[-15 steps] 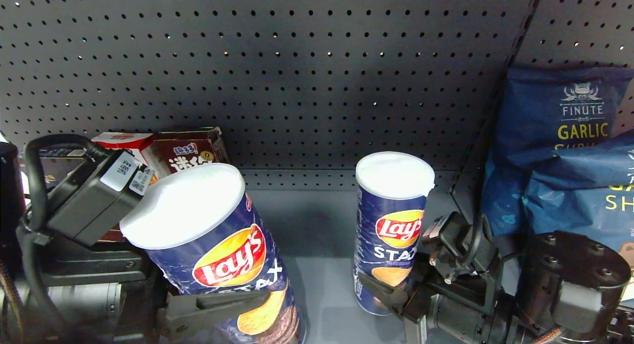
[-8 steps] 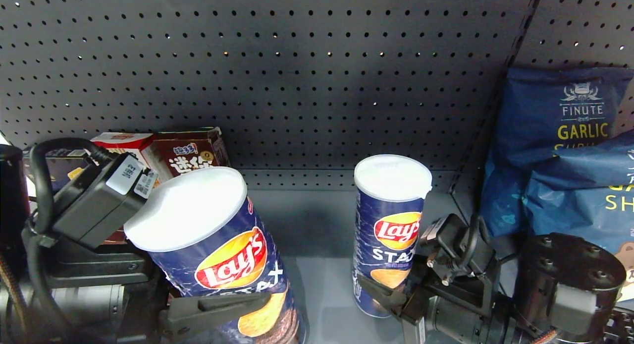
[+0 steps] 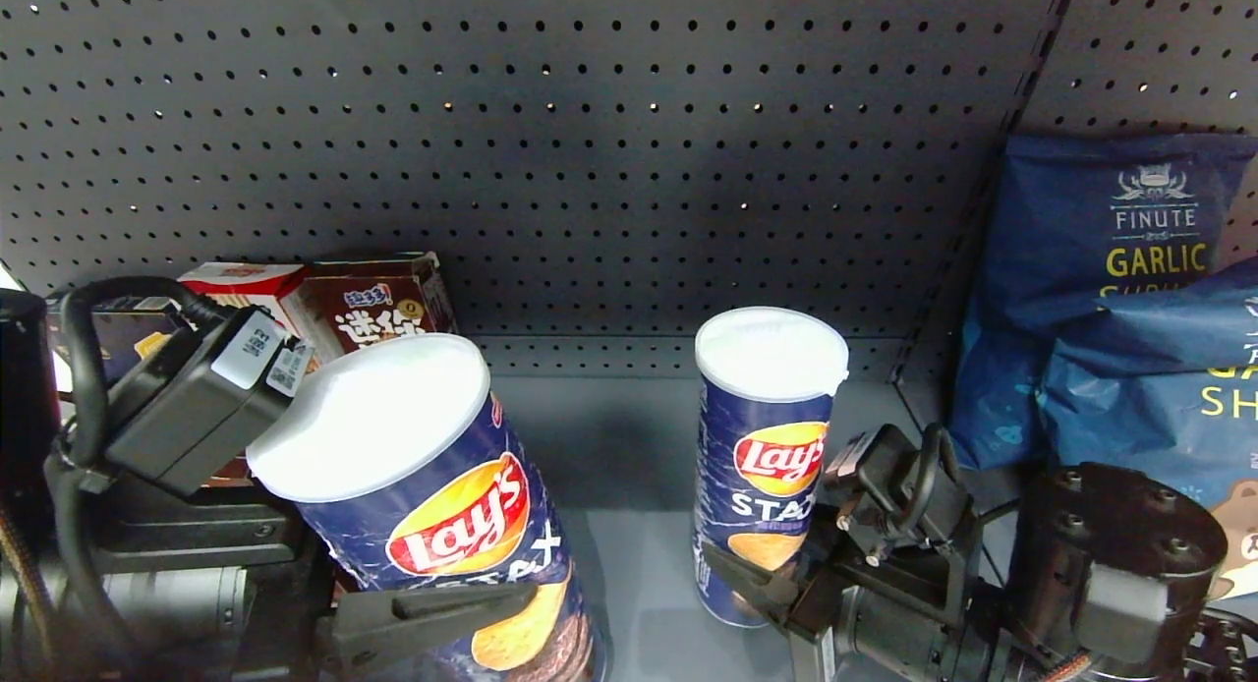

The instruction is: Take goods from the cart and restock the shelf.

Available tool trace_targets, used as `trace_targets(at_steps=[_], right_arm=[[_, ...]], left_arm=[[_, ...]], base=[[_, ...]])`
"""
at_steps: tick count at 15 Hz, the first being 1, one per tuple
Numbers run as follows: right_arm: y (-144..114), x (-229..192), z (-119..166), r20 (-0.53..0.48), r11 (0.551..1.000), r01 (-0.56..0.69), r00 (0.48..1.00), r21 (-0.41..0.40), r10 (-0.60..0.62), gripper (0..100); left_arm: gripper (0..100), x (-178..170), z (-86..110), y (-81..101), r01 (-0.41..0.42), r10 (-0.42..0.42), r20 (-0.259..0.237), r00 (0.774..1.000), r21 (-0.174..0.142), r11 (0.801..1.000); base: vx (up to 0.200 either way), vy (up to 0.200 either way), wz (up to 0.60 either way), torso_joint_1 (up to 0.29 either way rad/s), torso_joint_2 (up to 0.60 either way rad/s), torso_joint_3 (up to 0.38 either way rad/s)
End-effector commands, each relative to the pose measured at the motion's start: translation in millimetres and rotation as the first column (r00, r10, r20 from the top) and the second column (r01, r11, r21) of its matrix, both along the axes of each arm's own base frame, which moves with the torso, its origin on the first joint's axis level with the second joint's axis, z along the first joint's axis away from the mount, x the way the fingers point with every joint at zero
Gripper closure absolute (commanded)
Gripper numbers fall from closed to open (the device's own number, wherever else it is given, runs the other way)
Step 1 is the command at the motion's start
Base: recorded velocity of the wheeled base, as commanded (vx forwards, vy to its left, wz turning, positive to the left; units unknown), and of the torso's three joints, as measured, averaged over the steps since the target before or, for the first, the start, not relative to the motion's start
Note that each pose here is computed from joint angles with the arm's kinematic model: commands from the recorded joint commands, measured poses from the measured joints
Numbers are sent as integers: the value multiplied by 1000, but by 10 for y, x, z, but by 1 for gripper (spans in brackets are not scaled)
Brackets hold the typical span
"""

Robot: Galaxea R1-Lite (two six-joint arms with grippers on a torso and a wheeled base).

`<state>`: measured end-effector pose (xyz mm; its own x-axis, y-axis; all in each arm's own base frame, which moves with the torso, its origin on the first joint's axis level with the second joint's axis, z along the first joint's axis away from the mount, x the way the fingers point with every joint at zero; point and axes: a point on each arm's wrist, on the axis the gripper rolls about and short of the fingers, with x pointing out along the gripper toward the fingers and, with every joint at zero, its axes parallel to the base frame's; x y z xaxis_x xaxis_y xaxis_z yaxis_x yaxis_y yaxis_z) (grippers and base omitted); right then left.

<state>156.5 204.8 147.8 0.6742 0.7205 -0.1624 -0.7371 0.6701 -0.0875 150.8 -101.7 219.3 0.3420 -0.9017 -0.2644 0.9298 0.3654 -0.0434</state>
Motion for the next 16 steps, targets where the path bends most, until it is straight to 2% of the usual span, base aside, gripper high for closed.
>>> trace_targets(at_steps=[1, 9, 10, 16], right_arm=[[19, -31, -9, -1, 1000, -13, 1000, -3, 13, 100], [-16, -122, -52, -10, 1000, -15, 1000, -22, 15, 100], [-16, -126, -48, -7, 1000, -15, 1000, -22, 15, 0], [-249, -283, -52, -7, 1000, -16, 1000, -26, 16, 0]], left_arm=[[100, 3, -4, -1, -1, 1, -1, 1000, 1, 1000], [100, 0, -2, 0, -1, 1, 0, 1000, 0, 1000], [100, -3, 1, 2, -1, 1, 1, 1000, 0, 1000], [100, 0, -2, 0, -2, 2, 0, 1000, 1, 1000]], base=[[0, 0, 0, 0, 0, 0], [0, 0, 0, 0, 0, 0], [0, 0, 0, 0, 0, 0], [0, 0, 0, 0, 0, 0]])
